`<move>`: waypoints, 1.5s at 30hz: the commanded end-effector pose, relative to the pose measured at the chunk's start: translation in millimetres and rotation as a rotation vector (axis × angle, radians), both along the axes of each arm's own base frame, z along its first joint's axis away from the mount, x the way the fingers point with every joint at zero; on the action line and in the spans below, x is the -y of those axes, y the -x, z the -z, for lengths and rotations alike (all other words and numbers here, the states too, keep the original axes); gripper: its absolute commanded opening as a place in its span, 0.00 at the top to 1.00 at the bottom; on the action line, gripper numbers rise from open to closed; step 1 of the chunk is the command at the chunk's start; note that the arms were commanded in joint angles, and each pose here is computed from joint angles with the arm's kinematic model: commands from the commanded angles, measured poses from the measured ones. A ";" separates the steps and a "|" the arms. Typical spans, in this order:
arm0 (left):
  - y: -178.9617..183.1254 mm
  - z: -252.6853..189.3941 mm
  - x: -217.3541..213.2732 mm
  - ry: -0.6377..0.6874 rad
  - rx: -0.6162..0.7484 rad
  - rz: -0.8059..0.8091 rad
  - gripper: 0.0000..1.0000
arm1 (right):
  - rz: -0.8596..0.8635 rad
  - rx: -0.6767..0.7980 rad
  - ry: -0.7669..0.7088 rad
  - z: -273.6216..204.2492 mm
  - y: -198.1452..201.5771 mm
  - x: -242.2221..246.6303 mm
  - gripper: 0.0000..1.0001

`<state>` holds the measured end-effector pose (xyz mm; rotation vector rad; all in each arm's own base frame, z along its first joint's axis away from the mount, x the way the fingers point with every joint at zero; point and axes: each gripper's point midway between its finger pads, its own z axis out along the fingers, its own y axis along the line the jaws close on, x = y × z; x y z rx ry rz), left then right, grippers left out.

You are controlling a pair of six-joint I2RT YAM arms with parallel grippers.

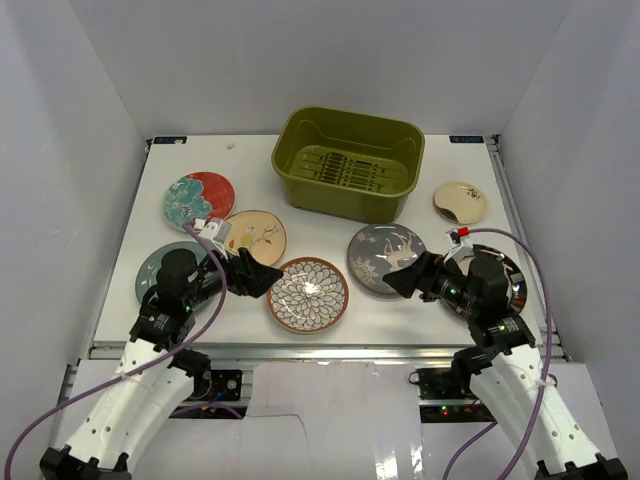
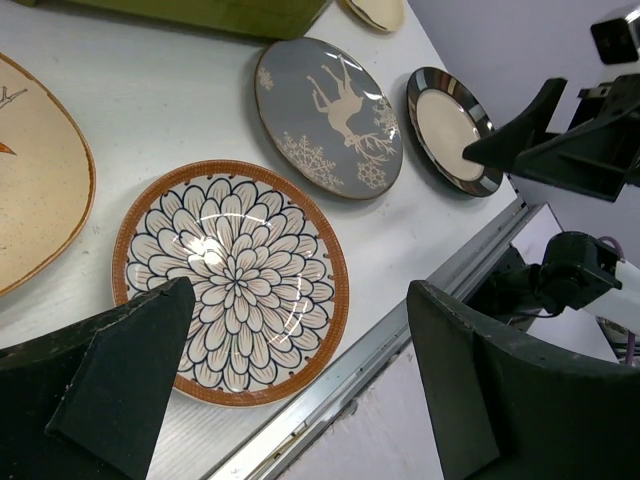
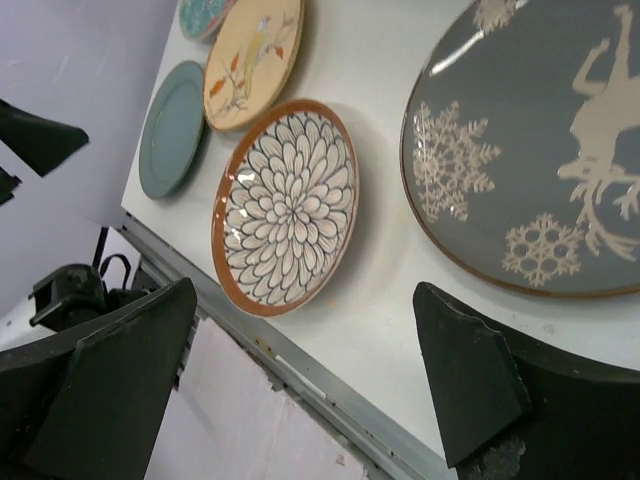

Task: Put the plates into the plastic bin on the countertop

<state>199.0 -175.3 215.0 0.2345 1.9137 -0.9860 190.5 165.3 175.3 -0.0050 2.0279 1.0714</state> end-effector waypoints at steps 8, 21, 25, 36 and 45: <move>-4.7 -3.5 -2.1 -0.012 -0.010 -0.022 0.02 | -0.111 -0.093 -0.015 43.5 29.1 -52.5 0.05; -4.9 -1.4 -9.6 -0.011 -0.009 -0.073 0.02 | -0.055 -0.136 0.061 80.6 36.2 -88.3 0.11; -4.4 -2.9 -9.4 -0.005 -0.008 -0.073 0.02 | -0.020 -0.134 0.059 87.9 27.0 -96.8 0.14; -6.2 1.1 -10.7 -0.009 -0.020 -0.086 0.02 | 0.073 -0.170 0.100 110.8 -8.7 -125.2 0.35; -7.2 1.9 -12.4 -0.012 -0.023 -0.098 0.02 | 0.103 -0.181 0.107 119.0 -13.6 -125.1 0.92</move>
